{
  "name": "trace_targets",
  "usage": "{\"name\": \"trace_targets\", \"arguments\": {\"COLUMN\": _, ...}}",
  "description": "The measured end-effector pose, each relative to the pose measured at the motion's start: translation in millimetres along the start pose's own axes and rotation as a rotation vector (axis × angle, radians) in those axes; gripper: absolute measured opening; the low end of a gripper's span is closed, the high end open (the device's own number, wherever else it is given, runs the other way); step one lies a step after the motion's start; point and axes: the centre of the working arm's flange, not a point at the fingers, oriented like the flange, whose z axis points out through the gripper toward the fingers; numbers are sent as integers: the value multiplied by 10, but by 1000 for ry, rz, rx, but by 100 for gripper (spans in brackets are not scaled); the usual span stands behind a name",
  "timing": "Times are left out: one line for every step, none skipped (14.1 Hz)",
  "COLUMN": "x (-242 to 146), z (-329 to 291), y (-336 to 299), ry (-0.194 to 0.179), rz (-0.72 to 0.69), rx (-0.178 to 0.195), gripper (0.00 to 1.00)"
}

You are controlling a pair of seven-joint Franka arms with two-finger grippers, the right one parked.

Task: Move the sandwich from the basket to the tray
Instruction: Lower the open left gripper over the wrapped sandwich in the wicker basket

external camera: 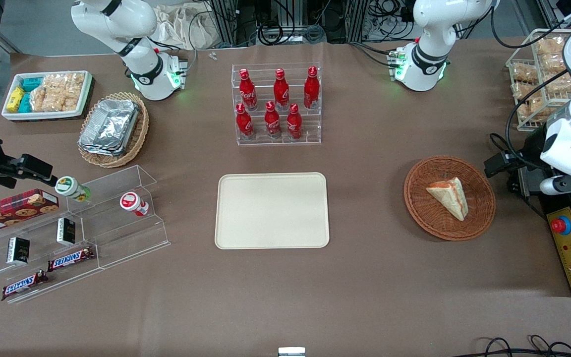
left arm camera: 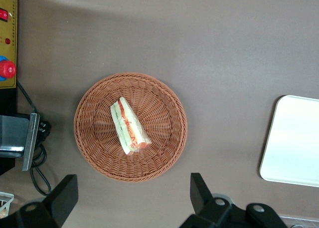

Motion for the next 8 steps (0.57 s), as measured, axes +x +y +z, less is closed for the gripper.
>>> {"name": "trace_targets", "arguments": {"x": -1, "z": 0, "y": 6, "ry": 0, "rz": 1, "rx": 0, "gripper": 100}}
{"name": "trace_targets", "arguments": {"x": -1, "z": 2, "y": 10, "ry": 0, "rz": 0, "rx": 0, "gripper": 100}}
{"name": "trace_targets", "arguments": {"x": 1, "z": 12, "y": 16, "ry": -2, "rz": -6, "rx": 0, "gripper": 100}}
{"name": "trace_targets", "arguments": {"x": 11, "z": 42, "y": 23, "ry": -8, "rz": -18, "rx": 1, "gripper": 100}}
{"name": "trace_targets", "arguments": {"x": 29, "z": 99, "y": 29, "ry": -18, "rz": -39, "rx": 1, "gripper": 100}}
{"name": "trace_targets", "arguments": {"x": 55, "z": 190, "y": 29, "ry": -32, "rz": -88, "rx": 2, "gripper": 100}}
{"name": "trace_targets", "arguments": {"x": 86, "z": 309, "y": 27, "ry": -49, "rz": -171, "rx": 5, "gripper": 100}}
{"name": "trace_targets", "arguments": {"x": 113, "z": 459, "y": 28, "ry": -67, "rz": -255, "rx": 13, "gripper": 100}}
